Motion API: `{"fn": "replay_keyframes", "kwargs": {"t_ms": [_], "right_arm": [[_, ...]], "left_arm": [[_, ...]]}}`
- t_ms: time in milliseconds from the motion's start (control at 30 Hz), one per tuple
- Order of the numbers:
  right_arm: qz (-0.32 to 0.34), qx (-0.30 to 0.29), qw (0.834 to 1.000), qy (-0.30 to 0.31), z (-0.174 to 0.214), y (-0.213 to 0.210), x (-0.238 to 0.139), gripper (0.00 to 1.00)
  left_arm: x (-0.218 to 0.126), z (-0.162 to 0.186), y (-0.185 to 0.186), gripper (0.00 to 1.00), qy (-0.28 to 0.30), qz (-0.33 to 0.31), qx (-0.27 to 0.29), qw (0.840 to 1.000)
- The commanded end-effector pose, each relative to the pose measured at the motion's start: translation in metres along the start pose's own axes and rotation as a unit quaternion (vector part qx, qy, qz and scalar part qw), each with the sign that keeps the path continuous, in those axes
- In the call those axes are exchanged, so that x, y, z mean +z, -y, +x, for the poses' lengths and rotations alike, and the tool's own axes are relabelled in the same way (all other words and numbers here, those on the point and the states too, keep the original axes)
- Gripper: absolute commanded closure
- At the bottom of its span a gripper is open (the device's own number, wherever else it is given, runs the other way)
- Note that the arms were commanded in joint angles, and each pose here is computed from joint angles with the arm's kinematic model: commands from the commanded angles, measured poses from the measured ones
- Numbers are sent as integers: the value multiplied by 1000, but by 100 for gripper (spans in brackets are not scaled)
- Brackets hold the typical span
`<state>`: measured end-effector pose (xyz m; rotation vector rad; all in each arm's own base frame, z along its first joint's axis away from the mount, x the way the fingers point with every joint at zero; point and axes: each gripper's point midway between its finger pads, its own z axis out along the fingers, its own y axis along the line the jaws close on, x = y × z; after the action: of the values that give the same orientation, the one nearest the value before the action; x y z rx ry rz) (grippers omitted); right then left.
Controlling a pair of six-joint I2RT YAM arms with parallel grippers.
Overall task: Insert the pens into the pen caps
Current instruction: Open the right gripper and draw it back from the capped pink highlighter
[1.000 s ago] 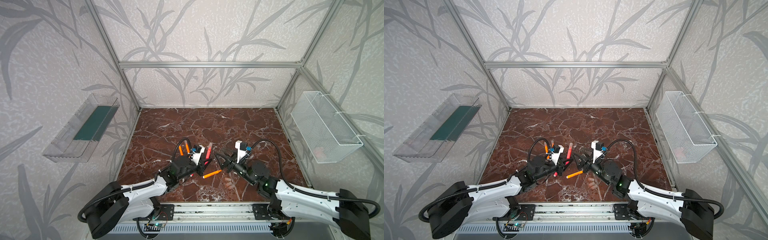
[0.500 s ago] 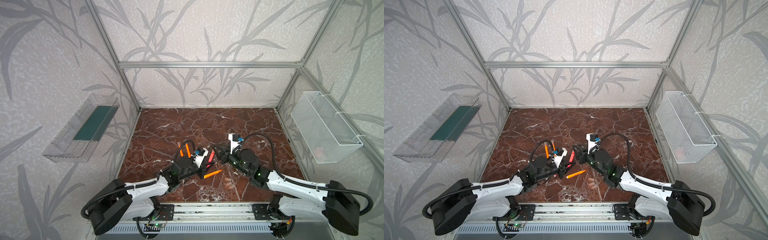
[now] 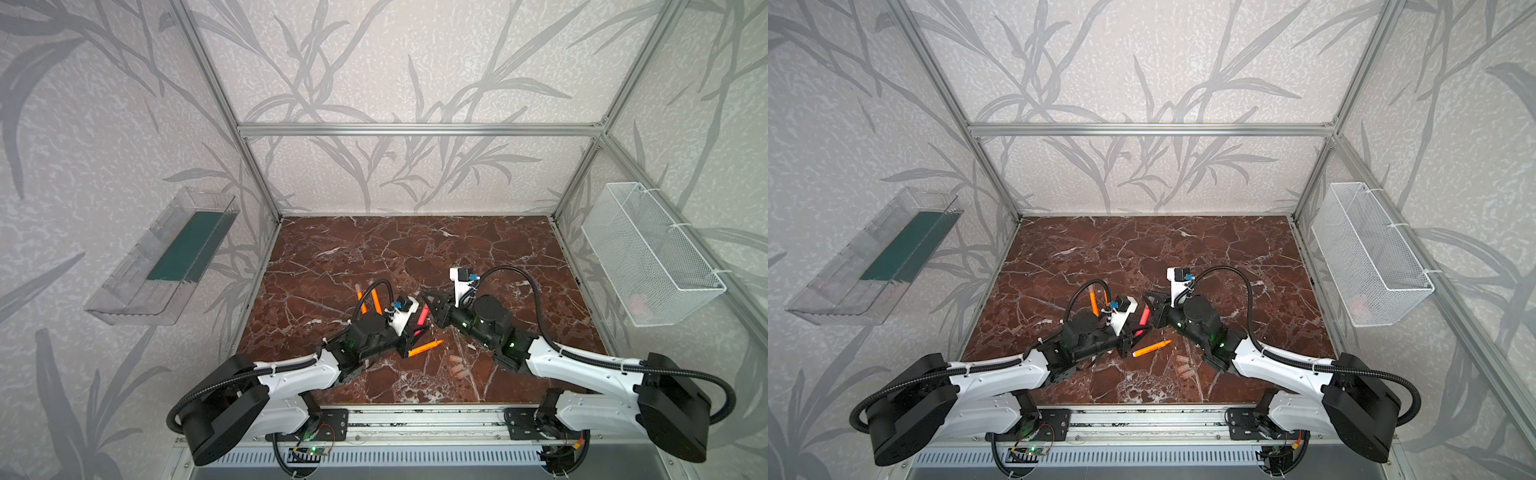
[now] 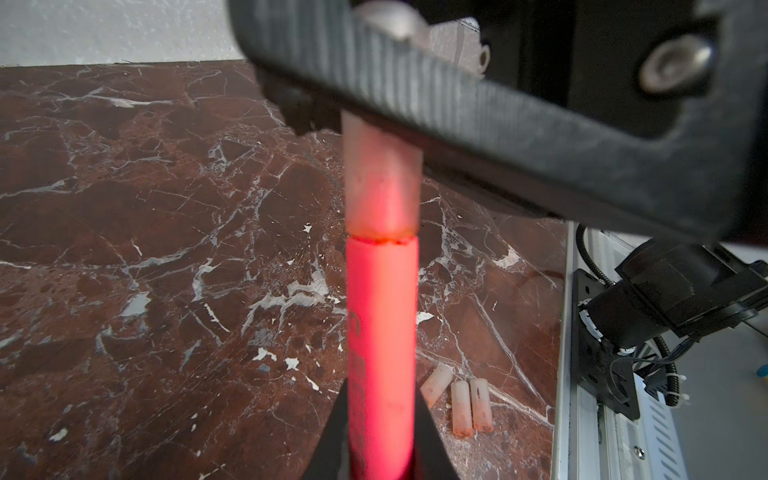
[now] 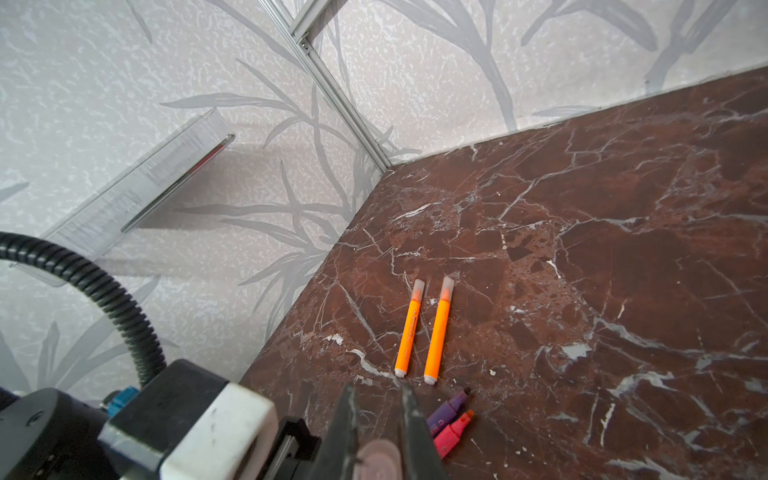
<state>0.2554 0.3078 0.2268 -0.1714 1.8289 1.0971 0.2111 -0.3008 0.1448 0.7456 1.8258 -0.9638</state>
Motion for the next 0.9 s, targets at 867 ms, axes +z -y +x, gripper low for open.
{"fn": "replay_keyframes", "kwargs": {"t_ms": [867], "right_arm": [[-14,43,995,-89,99,-22,7,100]], "left_arm": [[-44,-155,-63,100,171,-168,25,970]]}}
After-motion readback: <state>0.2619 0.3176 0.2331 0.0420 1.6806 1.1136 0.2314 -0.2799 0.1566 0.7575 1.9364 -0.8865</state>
